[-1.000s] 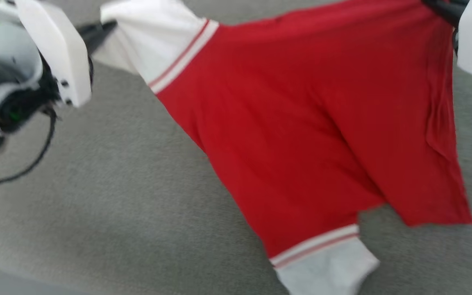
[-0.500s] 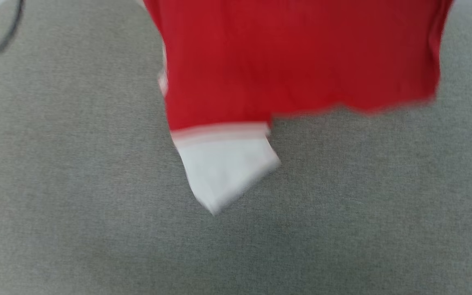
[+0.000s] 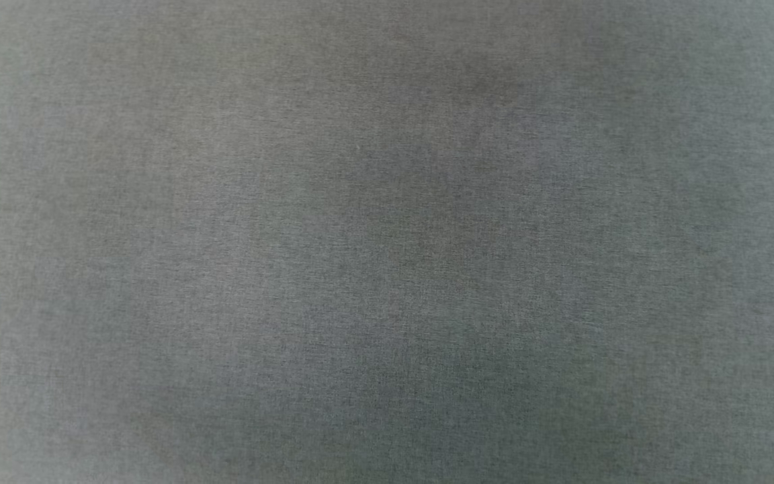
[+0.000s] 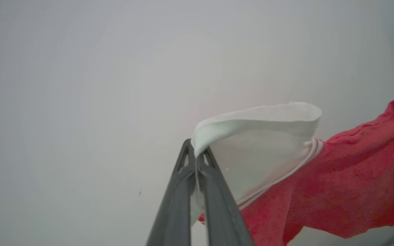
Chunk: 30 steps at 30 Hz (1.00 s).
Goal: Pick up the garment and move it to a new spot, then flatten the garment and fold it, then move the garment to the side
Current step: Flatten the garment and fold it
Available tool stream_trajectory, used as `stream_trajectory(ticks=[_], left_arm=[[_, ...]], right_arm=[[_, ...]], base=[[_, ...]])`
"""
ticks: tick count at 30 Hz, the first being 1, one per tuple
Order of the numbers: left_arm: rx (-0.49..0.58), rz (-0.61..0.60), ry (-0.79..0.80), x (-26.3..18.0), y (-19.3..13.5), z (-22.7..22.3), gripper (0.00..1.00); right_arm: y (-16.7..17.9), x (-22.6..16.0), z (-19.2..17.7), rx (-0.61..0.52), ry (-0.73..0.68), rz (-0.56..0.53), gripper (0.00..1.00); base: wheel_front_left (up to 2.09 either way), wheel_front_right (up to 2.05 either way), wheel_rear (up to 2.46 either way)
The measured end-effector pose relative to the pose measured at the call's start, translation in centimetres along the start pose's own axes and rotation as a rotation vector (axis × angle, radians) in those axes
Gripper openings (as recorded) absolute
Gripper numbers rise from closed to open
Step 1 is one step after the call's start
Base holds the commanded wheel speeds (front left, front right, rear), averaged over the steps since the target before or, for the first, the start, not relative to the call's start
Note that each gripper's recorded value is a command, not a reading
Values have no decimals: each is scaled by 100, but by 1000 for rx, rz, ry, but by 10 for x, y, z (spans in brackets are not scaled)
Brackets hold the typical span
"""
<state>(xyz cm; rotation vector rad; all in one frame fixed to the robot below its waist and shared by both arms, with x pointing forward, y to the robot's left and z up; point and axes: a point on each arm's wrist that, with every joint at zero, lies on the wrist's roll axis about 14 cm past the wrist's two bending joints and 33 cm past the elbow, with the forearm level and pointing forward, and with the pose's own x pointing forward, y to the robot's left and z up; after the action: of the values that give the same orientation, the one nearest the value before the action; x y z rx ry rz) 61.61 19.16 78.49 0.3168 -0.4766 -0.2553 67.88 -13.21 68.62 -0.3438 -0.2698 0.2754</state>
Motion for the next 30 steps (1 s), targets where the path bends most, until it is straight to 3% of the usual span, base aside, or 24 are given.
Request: stream_trajectory(ticks=[9, 14, 21, 30], left_arm=[[-137, -82, 500, -99, -35, -143, 0], [-271, -118, 770, -175, -62, -194, 0], [-419, -182, 1013, -263, -106, -213, 0], [-547, -224, 1207, -344, -158, -189, 0]], right_arm=[[97, -65, -133, 141, 414, 185, 0], [121, -115, -174, 210, 570, 263, 0], [135, -181, -197, 301, 714, 355, 0], [143, -244, -195, 375, 806, 432, 0]], base=[[0, 0, 0], [0, 0, 0], [0, 0, 0], [0, 0, 0]])
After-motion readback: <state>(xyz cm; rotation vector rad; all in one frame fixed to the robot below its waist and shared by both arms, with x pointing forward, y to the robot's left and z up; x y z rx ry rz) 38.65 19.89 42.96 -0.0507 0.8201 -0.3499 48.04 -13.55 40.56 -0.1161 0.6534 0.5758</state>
